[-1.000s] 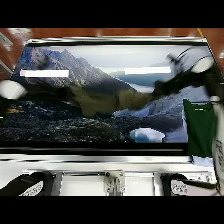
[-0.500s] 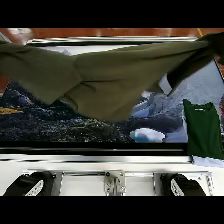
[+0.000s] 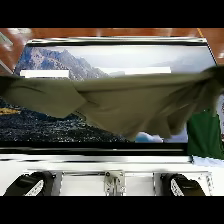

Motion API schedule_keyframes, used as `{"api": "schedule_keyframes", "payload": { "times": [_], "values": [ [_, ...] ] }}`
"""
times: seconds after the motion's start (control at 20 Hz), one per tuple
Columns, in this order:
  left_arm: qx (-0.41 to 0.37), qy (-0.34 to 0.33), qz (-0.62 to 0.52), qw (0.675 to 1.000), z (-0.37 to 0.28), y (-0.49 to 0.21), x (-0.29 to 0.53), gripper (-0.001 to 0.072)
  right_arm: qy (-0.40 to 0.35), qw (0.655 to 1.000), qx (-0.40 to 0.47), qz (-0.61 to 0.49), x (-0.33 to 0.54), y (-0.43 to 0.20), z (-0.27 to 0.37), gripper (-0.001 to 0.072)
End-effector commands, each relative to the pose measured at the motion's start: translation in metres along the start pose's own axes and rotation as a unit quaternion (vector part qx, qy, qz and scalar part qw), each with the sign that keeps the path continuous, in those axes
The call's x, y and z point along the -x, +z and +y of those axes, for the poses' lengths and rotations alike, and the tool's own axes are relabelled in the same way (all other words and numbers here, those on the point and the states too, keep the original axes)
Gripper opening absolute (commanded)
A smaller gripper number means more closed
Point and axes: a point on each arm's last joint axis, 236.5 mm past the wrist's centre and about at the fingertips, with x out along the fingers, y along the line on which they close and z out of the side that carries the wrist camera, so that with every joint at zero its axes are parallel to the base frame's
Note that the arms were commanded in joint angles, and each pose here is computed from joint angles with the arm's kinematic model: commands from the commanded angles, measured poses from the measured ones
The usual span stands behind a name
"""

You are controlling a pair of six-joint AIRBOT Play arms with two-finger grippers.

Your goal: Fold the shirts.

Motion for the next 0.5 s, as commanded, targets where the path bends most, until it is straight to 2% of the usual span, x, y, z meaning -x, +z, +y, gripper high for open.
{"api": "schedule_keyframes", "payload": {
  "times": [0.0,0.2,0.45],
  "values": [
    [0.018,0.033,0.098,0.994,0.03,-0.058,-0.048,0.0045,0.011,0.981,-0.054,0.186,-0.045,-0.081,-0.013,0.006],
    [0.074,0.049,0.165,0.982,0.058,-0.116,-0.123,0.0045,0.015,0.966,-0.118,0.23,-0.142,-0.137,-0.038,0.0059],
    [0.152,0.032,0.127,0.98,0.073,-0.113,-0.221,0.0045,0.048,0.947,-0.239,0.208,-0.27,-0.171,-0.054,0.0059]
  ]
}}
